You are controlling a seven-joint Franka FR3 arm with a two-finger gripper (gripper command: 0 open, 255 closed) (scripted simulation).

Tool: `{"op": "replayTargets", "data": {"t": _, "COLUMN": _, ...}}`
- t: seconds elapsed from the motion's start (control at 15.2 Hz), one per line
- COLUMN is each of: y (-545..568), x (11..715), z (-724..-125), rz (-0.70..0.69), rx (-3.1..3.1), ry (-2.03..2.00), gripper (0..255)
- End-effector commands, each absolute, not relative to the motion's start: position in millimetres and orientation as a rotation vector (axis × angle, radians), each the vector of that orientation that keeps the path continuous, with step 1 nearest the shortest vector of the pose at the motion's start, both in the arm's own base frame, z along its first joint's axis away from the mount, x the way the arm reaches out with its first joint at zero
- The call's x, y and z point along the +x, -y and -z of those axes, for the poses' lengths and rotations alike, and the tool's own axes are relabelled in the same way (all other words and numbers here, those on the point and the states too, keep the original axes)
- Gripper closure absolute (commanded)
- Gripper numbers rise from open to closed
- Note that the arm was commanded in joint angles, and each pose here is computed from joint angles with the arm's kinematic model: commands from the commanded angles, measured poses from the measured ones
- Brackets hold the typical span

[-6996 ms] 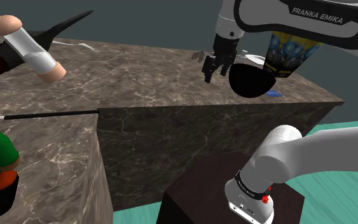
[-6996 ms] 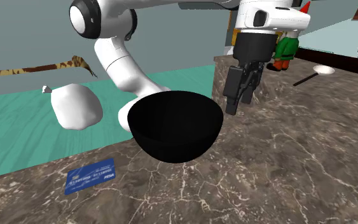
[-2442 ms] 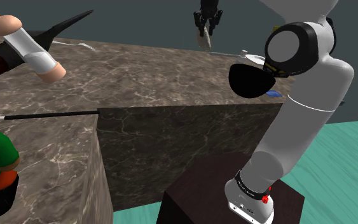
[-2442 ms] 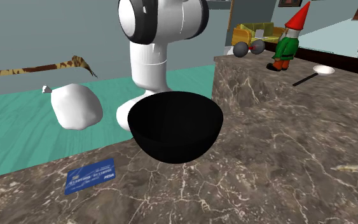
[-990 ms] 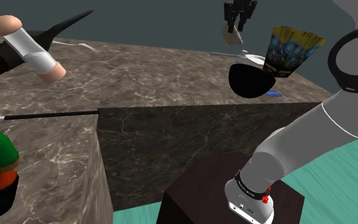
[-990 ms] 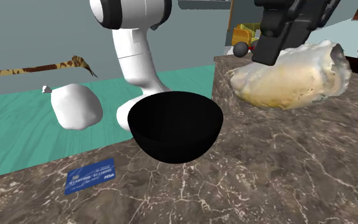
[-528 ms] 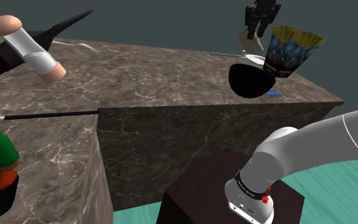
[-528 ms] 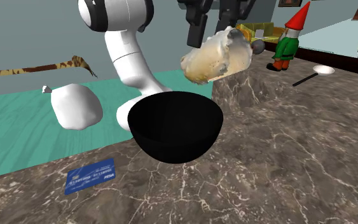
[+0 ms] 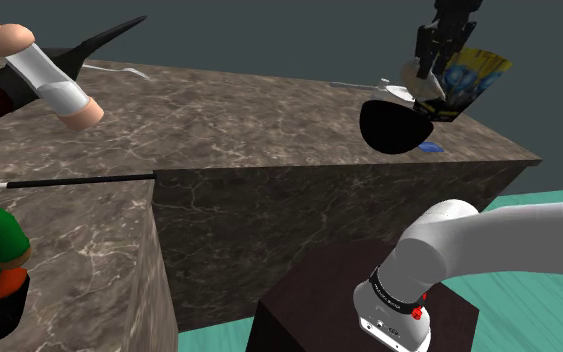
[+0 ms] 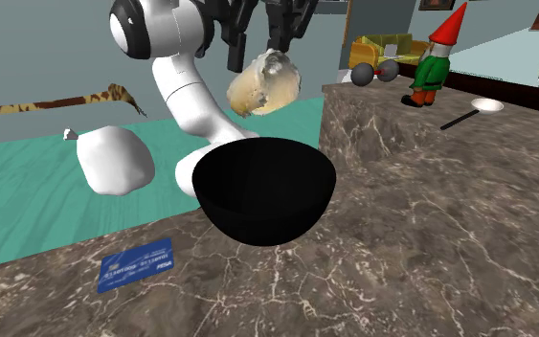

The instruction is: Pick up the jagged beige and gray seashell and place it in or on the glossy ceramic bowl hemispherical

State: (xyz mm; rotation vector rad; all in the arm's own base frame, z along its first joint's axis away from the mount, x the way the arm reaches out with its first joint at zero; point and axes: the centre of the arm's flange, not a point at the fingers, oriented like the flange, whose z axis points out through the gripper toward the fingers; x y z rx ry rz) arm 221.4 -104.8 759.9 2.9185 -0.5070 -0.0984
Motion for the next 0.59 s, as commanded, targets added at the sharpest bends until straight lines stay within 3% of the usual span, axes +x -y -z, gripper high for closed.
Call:
{"op": "replayTargets", "data": {"t": 0.0, "y": 104, "x": 219, "z": -750, "rz": 0.099, "rx": 2.918, "ry": 0.507, "gripper": 255}}
{"op": "replayTargets", "data": {"t": 0.53, "y": 104, "x": 219, "z": -708, "rz": 0.099, "rx": 2.918, "ry": 0.507, "gripper": 255}}
